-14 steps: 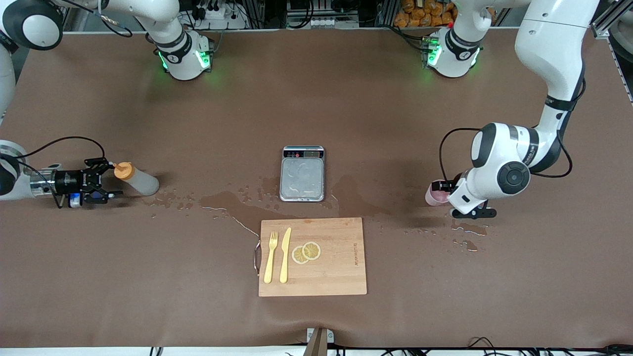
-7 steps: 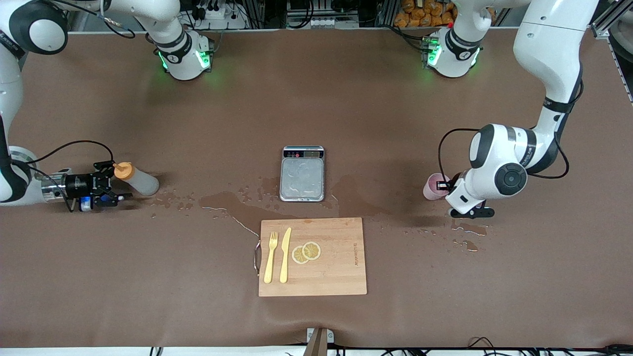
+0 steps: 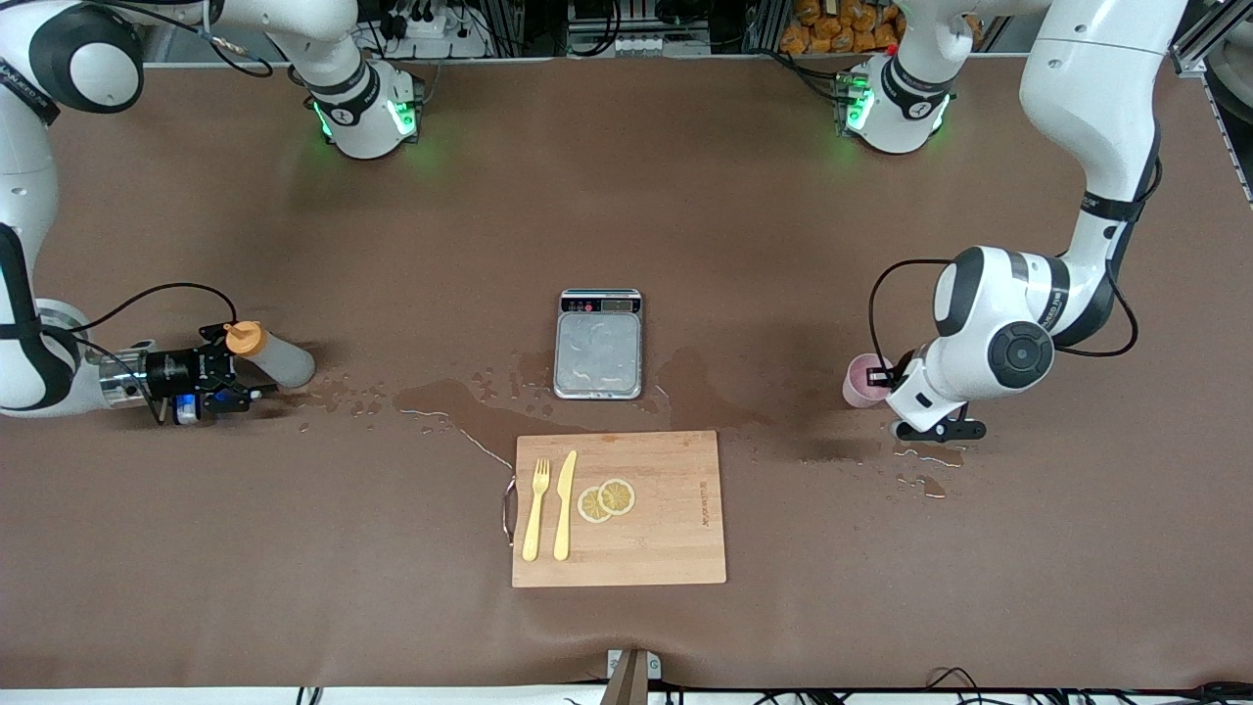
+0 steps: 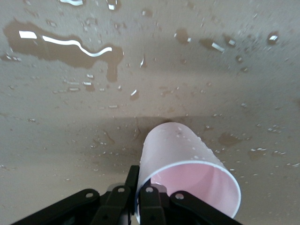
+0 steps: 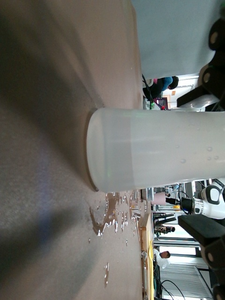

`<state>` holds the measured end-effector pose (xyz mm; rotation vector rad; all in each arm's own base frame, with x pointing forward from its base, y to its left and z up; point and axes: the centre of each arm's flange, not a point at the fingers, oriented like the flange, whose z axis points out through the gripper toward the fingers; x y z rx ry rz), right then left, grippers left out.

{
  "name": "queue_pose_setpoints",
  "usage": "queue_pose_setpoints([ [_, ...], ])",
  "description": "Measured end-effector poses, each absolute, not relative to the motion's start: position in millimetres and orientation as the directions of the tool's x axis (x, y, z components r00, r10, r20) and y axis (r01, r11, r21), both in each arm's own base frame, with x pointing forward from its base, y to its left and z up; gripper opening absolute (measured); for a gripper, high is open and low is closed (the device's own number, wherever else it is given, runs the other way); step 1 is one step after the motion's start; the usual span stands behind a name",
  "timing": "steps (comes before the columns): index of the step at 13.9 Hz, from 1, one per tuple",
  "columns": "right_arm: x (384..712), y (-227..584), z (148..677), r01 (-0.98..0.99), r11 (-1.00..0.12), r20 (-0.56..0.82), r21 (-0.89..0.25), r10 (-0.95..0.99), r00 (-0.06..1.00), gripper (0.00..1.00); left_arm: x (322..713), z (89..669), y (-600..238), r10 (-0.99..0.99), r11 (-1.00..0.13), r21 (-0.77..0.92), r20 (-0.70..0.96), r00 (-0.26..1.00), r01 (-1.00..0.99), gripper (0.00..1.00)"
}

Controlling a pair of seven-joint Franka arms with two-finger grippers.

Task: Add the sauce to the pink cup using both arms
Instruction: 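Carry the cup with the left gripper while the right gripper raises the bottle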

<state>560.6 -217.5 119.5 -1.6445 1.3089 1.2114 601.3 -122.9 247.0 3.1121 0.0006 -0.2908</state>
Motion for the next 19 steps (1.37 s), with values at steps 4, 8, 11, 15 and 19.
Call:
queue_pose_setpoints([
  [4, 560, -217, 120, -0.968, -0.251, -0.949, 0.012, -0.307, 0.068, 0.75, 606, 274, -138, 0.027, -0.999, 0.025, -0.141, 0.99, 0.031, 0.04],
  [8, 561, -218, 120, -0.968, -0.251, -0.949, 0.01, -0.308, 0.071, 0.5, 605, 296, -169, 0.073, -0.996, 0.038, -0.118, 0.99, 0.078, 0.04],
  [11, 563, -215, 121, -0.967, -0.257, -0.948, 0.006, -0.309, 0.076, 0.39, 602, 322, -200, 0.12, -0.991, 0.043, -0.128, 0.985, 0.126, 0.04],
  [15, 578, -207, 135, -0.961, -0.276, -0.943, 0.018, -0.324, 0.076, 0.38, 579, 348, -282, 0.184, -0.979, 0.058, -0.128, 0.975, 0.193, 0.04],
  [19, 603, -191, 159, -0.952, -0.303, -0.926, 0.047, -0.37, 0.072, 0.4, 545, 352, -362, 0.223, -0.971, 0.055, -0.13, 0.966, 0.232, 0.04],
])
